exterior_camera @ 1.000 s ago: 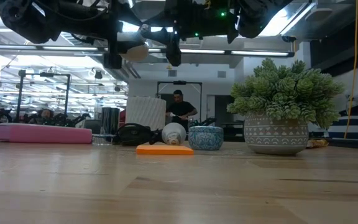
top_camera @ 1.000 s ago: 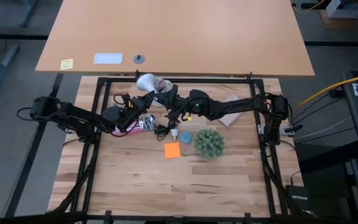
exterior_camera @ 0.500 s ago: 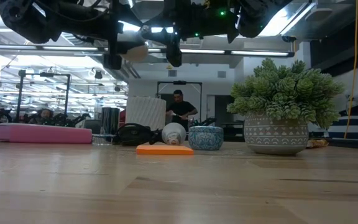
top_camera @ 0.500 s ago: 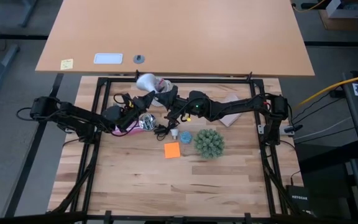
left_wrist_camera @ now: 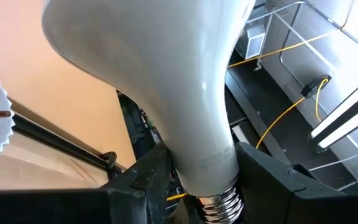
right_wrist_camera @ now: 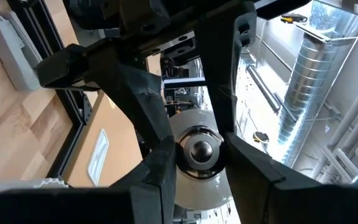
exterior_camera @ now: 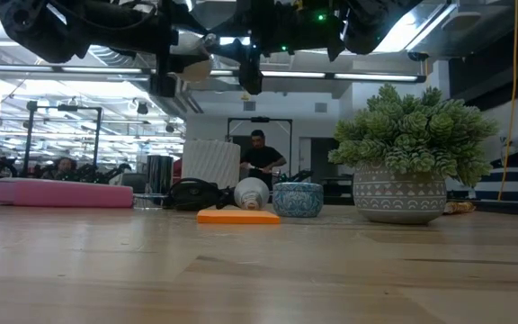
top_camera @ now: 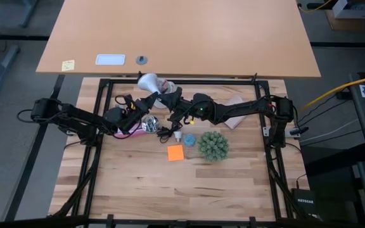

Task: Screw lightbulb
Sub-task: Insert the lightbulb into the silver lamp

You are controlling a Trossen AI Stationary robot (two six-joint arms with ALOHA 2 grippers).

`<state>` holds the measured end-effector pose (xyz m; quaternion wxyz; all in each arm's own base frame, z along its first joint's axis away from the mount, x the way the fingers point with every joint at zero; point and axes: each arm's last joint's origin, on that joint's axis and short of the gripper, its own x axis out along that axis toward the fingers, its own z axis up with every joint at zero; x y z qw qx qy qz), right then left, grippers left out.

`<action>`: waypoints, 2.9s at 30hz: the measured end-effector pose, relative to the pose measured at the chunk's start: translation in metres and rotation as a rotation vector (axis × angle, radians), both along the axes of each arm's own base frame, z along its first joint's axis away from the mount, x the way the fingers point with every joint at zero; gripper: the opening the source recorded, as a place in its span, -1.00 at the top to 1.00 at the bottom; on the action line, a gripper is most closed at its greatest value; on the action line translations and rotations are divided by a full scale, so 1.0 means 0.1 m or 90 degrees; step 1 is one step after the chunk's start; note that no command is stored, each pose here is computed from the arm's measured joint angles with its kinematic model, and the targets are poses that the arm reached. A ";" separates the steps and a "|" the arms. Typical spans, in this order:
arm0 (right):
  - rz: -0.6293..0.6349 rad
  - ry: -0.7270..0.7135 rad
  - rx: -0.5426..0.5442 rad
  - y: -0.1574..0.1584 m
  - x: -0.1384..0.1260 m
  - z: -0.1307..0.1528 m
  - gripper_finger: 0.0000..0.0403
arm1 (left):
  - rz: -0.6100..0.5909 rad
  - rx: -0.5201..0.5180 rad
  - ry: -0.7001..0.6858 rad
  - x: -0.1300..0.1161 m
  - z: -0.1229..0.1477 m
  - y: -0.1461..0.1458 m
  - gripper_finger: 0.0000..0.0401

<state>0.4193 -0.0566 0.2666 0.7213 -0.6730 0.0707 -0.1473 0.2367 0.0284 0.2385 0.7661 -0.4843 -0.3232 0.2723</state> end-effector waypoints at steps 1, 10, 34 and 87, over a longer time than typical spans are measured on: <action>-0.004 -0.003 0.000 0.00 0.00 0.00 0.42 | 0.001 0.002 0.000 0.00 0.00 0.00 0.25; -0.026 -0.024 0.003 -0.01 -0.01 0.03 0.42 | 0.001 0.008 -0.003 0.00 0.01 0.00 0.26; -0.057 -0.043 0.030 -0.01 -0.02 0.06 0.42 | 0.034 0.054 0.015 -0.03 0.06 0.01 0.36; -0.101 -0.001 0.036 0.07 0.00 -0.03 0.42 | 0.020 0.308 0.221 -0.16 0.26 -0.36 0.40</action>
